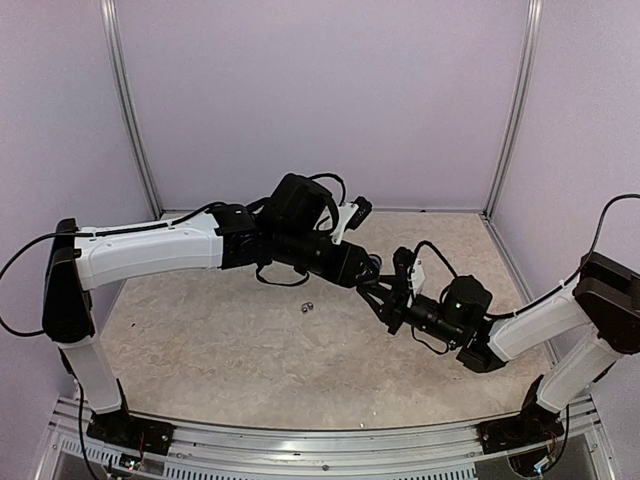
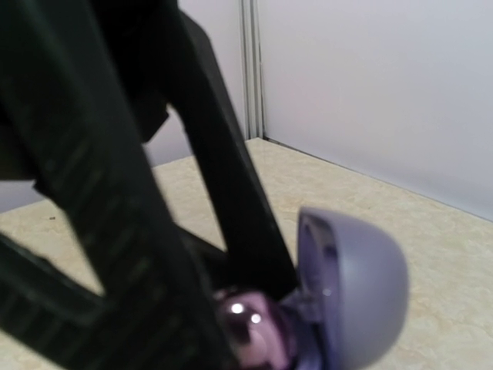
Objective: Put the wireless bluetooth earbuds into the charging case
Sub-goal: Insert the right earbud into the right side groove of the charging case.
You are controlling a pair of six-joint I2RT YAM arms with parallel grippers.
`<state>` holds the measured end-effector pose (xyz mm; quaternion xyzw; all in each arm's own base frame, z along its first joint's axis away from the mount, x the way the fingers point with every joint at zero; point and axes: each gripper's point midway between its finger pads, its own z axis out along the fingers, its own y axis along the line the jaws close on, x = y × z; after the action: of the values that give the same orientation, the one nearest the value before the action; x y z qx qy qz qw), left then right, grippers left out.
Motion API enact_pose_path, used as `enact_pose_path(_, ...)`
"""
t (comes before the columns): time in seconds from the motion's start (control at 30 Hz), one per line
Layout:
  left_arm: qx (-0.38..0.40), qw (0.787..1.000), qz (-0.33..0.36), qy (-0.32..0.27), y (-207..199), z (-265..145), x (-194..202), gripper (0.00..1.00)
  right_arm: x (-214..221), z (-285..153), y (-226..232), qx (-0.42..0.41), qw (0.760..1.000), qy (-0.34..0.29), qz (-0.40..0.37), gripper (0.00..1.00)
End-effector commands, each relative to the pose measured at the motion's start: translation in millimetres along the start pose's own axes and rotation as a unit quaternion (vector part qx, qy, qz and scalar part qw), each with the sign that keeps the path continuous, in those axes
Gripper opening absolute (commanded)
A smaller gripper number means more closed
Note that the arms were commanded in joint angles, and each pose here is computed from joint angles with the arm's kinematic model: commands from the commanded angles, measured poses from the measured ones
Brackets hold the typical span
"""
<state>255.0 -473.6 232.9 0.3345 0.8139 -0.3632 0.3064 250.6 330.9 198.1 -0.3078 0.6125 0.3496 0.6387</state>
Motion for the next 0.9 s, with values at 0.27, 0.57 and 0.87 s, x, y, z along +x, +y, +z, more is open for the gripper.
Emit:
enact_pose_path(0.27, 0.031, 0.999, 0.009, -0.026, -21, -7, -19, 0.51, -37, -1, 22, -0.045, 0.997, -0.066, -0.006, 0.00)
enact_pose_path(0.57, 0.010, 0.998, 0.012, -0.060, -19, -27, -33, 0.57, -36, -3, 21, -0.042, 0.997, -0.064, -0.006, 0.00)
enact_pose_path(0.87, -0.021, 0.997, 0.003, -0.069, -5, -36, -32, 0.58, -38, -5, 18, -0.036, 0.997, -0.066, -0.005, 0.00)
